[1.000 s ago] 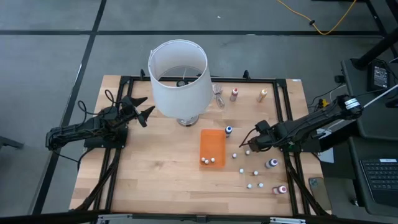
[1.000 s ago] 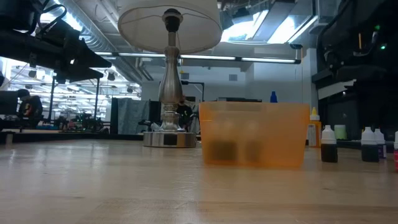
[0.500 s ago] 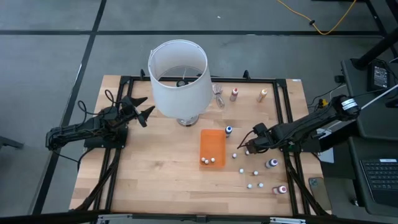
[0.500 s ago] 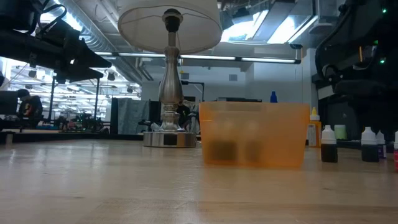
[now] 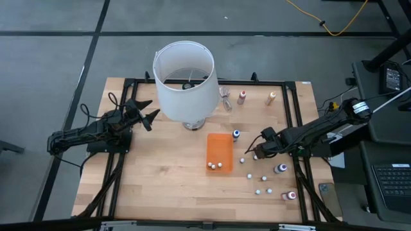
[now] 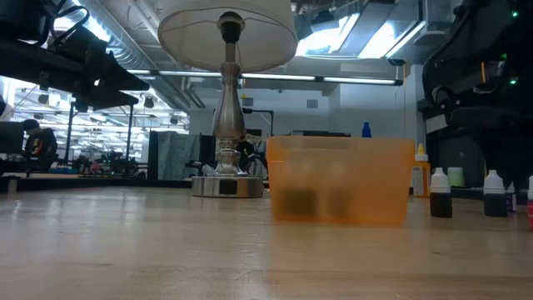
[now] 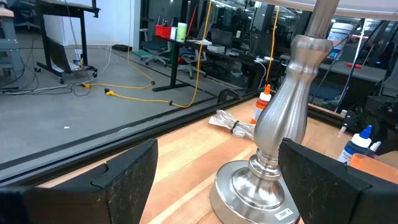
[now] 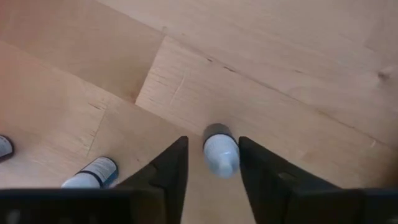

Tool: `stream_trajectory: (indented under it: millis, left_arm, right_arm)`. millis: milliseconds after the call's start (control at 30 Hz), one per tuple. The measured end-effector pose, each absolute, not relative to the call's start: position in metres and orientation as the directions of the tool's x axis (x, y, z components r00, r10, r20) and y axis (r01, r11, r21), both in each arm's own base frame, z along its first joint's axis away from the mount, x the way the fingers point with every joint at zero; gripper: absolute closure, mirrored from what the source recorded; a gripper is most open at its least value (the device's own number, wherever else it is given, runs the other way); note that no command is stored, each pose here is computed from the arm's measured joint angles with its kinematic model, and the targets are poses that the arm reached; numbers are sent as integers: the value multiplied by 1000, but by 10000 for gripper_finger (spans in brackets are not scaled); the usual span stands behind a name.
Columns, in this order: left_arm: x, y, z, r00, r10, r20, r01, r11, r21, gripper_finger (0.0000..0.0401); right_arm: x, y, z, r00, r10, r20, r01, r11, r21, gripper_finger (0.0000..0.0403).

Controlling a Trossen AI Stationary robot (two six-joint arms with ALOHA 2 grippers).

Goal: Pick & Place food coloring
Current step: Put the small purple food coloring bottle into the orange bin

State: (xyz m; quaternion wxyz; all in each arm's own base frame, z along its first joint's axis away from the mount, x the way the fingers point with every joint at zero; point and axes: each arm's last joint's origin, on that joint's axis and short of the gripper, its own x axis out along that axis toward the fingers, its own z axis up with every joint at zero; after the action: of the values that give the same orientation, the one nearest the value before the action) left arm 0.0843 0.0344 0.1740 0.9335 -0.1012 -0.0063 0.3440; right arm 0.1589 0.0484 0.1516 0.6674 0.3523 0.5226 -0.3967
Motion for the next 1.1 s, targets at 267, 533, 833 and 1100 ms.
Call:
stream_trajectory:
  millis: [267,533,833,1100]
  left_arm:
    - [84,34,174,763,643,-58,-641,743,-193,79]
    - [84,34,174,763,643,-58,-641,743,-193,79]
    - [84,34,174,763,643,-58,-641,743,-193,79]
    - [84,34,174,763,643,-58,-641,743,-194,79]
  right_arm:
    - [167,51,165,173,-161,-972,841,537,61,340]
    - [180,55,199,197,-179,-964,773,633,40,330]
    - [210,65,246,204,-177,-963,607,795,-17,338]
    - [253,80,276,259,-159,-953,454,891,-25,335]
